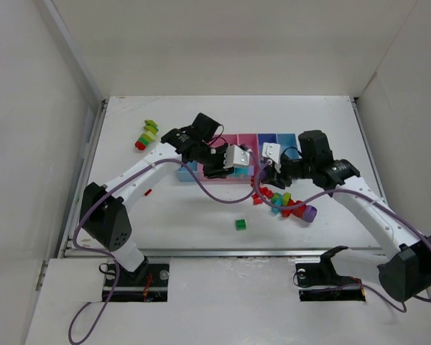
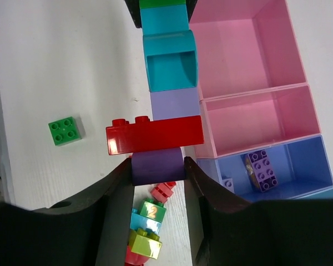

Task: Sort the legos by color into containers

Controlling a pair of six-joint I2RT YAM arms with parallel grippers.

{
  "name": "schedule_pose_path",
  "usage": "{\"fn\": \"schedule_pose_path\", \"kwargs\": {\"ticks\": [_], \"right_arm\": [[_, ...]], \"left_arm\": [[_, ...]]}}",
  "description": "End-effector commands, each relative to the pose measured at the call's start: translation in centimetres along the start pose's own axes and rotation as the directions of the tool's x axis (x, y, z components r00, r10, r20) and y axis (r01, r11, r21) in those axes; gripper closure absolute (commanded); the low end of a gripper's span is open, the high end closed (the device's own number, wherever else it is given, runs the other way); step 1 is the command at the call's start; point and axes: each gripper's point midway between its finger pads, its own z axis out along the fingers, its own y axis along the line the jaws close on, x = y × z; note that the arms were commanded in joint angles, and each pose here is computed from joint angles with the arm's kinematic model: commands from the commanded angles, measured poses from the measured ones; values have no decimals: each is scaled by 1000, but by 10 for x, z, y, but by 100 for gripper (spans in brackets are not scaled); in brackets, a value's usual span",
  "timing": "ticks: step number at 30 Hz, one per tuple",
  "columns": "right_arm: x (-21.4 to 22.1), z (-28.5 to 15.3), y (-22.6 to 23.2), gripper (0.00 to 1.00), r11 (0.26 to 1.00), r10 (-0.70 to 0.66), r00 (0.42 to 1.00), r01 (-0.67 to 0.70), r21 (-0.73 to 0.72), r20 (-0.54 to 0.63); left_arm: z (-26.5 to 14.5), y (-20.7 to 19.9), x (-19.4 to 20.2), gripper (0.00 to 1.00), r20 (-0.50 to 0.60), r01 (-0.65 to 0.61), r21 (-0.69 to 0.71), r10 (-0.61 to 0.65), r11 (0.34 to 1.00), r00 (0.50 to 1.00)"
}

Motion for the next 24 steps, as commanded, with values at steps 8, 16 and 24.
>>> {"fn": "schedule_pose_path", "kwargs": {"ticks": [8, 16, 24], "right_arm": [[6, -6, -4, 86, 998, -49, 997, 52, 47, -55], [20, -21, -15, 91, 989, -30, 993, 45, 140, -111], [21, -24, -25, 91, 980, -5, 993, 29, 195, -119]], "left_arm": [[-22, 6, -18, 100, 43, -39, -54, 42, 998, 998], [-23, 2, 7, 100, -3, 6, -55, -6, 998, 1000], [-20, -2, 14, 100, -21, 16, -46, -17, 999, 1000]]}}
